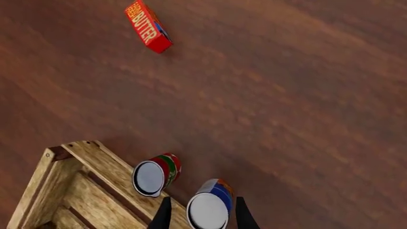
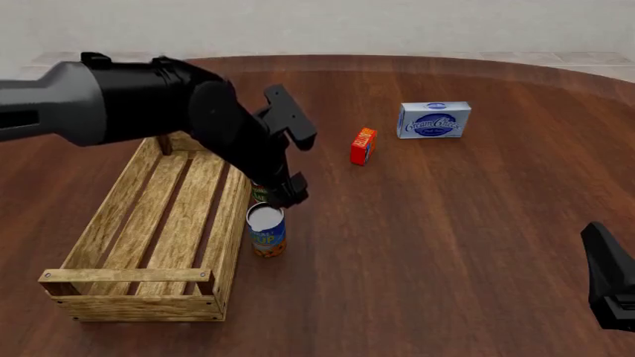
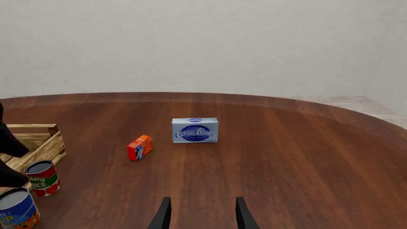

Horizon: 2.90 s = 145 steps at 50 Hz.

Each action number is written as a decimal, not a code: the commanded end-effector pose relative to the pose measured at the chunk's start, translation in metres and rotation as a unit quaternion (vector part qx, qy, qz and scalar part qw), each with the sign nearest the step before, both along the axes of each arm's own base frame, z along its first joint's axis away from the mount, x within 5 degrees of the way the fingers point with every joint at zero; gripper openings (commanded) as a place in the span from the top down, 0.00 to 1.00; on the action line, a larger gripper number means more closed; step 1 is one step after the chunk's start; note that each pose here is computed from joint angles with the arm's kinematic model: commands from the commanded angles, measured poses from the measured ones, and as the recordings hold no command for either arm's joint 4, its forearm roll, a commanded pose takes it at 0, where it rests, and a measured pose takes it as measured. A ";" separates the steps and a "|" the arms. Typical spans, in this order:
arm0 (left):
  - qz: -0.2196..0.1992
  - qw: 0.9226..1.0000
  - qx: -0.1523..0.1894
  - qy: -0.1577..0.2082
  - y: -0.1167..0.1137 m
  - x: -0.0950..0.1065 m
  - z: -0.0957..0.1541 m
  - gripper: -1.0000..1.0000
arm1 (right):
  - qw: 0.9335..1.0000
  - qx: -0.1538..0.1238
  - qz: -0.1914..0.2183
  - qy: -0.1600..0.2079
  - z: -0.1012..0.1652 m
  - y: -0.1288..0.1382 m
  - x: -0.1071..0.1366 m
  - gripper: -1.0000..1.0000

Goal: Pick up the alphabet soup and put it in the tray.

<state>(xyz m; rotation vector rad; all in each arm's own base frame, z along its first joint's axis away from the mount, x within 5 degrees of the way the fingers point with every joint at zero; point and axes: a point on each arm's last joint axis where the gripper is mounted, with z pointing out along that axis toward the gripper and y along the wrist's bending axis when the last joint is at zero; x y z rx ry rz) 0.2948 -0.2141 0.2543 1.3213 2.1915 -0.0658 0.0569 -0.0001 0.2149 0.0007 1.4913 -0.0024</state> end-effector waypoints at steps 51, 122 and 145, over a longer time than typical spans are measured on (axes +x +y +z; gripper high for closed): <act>0.032 0.999 0.007 0.041 -0.005 0.008 -0.048 0.00 | 1.000 0.000 0.001 -0.001 0.000 0.000 0.000 0.00; 0.049 0.996 0.035 0.073 0.004 0.028 -0.086 1.00 | 1.000 0.000 0.001 -0.001 0.000 0.000 0.000 0.00; 0.027 0.999 0.010 0.039 -0.012 0.019 -0.046 1.00 | 1.000 0.000 0.001 -0.001 0.000 0.000 0.000 0.00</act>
